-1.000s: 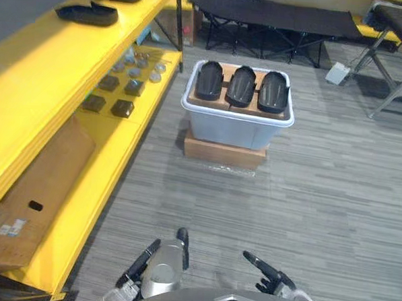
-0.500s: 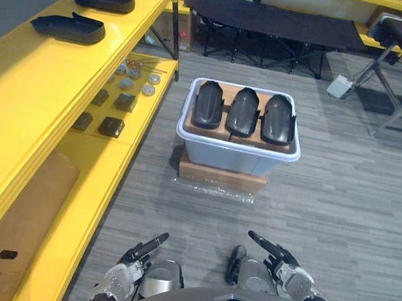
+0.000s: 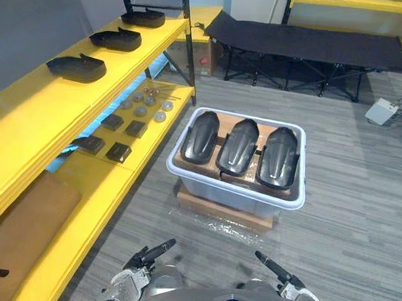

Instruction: Walk over and take three plastic housings, then place them on the shelf

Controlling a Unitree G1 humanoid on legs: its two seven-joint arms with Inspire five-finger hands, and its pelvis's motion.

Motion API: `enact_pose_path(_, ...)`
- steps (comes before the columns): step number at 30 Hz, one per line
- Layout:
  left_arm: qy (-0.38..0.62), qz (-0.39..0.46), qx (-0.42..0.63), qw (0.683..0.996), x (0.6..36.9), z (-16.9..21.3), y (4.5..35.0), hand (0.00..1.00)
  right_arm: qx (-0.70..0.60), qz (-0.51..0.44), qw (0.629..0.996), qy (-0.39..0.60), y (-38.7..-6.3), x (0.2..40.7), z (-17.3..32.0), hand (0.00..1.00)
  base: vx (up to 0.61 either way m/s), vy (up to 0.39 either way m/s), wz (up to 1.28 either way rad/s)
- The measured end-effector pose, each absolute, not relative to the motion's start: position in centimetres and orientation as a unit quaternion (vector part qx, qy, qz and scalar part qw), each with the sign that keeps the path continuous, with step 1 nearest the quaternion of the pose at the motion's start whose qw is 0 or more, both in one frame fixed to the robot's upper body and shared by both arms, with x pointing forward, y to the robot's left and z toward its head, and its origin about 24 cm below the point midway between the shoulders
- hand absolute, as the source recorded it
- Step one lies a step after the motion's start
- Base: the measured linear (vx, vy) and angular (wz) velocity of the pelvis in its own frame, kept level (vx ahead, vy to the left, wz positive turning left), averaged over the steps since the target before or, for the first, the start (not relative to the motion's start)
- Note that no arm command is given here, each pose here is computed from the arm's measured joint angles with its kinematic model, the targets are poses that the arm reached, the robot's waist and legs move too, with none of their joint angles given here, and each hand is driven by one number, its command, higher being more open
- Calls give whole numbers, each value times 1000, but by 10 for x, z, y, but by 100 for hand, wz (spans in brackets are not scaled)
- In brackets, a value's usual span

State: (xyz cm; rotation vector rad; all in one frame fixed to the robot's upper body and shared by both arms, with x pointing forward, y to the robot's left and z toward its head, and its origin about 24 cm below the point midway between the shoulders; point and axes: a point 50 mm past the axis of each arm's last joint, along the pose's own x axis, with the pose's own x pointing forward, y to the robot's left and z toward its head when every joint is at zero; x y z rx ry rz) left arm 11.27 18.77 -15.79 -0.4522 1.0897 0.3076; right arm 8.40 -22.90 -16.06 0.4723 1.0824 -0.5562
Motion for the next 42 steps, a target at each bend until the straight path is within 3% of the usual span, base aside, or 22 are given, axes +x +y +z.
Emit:
enact_pose_path(10,532,136,-165,819,110,-157,206,100,108,-83,875,464,-198,96,-150,100,135,124,-12)
enact_pose_path(14,538,126,-145,821,110,-157,206,100,87,29,914,396,-162,121,-121,100,74,17,1)
enact_pose_path(19,540,140,-147,817,102,-158,214,100,127,118,912,372,-128,110,-100,100,-3,-34,-12)
enact_pose_path(23,545,143,-135,815,94,-159,220,100,142,119,923,339,-128,111,-84,100,-59,5,-15)
enact_pose_path(29,538,147,-126,820,88,-159,223,100,158,85,969,171,-142,146,-12,100,-79,3,-14)
enact_pose_path(37,537,137,-126,823,87,-159,223,100,150,-35,972,178,-172,162,-10,100,-23,2,-3)
enact_pose_path(42,454,115,-101,878,127,-139,230,100,138,-155,975,79,-202,209,23,100,-76,-17,-7)
